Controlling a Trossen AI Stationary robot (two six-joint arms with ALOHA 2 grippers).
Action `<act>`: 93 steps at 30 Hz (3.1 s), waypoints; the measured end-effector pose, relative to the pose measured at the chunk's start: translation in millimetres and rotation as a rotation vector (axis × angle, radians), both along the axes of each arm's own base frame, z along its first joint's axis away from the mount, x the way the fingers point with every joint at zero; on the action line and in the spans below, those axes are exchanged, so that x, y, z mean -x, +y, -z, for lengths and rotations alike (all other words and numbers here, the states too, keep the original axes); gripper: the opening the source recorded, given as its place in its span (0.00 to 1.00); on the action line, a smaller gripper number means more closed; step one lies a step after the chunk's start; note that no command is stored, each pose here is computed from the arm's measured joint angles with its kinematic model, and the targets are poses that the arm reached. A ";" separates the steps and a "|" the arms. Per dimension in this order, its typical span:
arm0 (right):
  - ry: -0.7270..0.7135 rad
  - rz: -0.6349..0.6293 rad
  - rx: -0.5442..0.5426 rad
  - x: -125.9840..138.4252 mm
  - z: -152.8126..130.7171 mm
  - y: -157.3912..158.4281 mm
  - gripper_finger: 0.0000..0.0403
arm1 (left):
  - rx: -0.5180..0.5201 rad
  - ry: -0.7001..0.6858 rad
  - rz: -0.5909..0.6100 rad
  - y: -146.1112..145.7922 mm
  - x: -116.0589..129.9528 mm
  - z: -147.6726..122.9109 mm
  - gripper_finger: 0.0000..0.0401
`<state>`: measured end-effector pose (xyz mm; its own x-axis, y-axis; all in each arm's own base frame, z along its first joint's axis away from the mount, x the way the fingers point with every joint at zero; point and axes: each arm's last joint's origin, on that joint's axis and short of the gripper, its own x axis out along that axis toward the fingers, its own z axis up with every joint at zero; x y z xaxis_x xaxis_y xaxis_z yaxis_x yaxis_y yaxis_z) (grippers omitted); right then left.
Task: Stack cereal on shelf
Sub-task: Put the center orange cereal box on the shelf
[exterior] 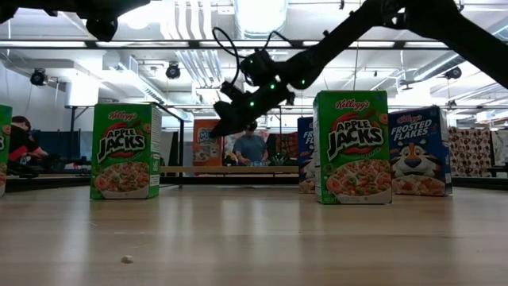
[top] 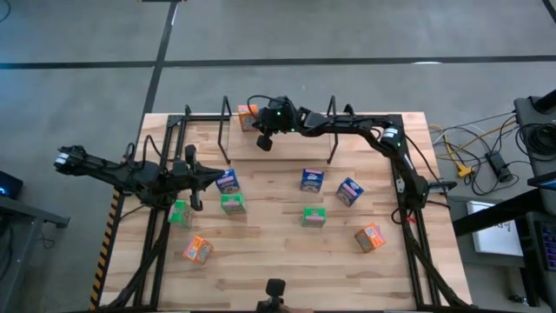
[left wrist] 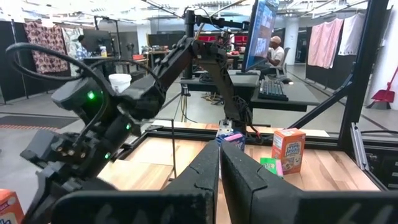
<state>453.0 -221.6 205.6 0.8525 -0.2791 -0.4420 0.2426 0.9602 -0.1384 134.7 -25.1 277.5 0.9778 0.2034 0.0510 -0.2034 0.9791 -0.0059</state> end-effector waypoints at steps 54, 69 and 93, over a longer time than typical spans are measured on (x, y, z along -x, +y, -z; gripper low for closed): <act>0.023 0.087 0.128 5.8 -10.8 -7.2 0.02 | -0.015 -0.017 -0.002 -0.2 -0.9 -2.0 0.00; -0.007 0.001 0.063 -7.3 -2.5 13.1 0.02 | -0.015 -0.017 -0.001 -0.3 -0.9 -1.9 0.00; -0.070 0.117 0.193 -13.5 7.1 1.0 0.02 | -0.015 -0.016 -0.001 -0.3 -1.0 -1.9 0.00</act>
<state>466.5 -220.7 198.5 0.8360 -0.4515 -0.3117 0.3664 0.8823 -0.2955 135.6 -25.4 279.3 0.9766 0.2035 0.0702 -0.2043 0.9789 0.0056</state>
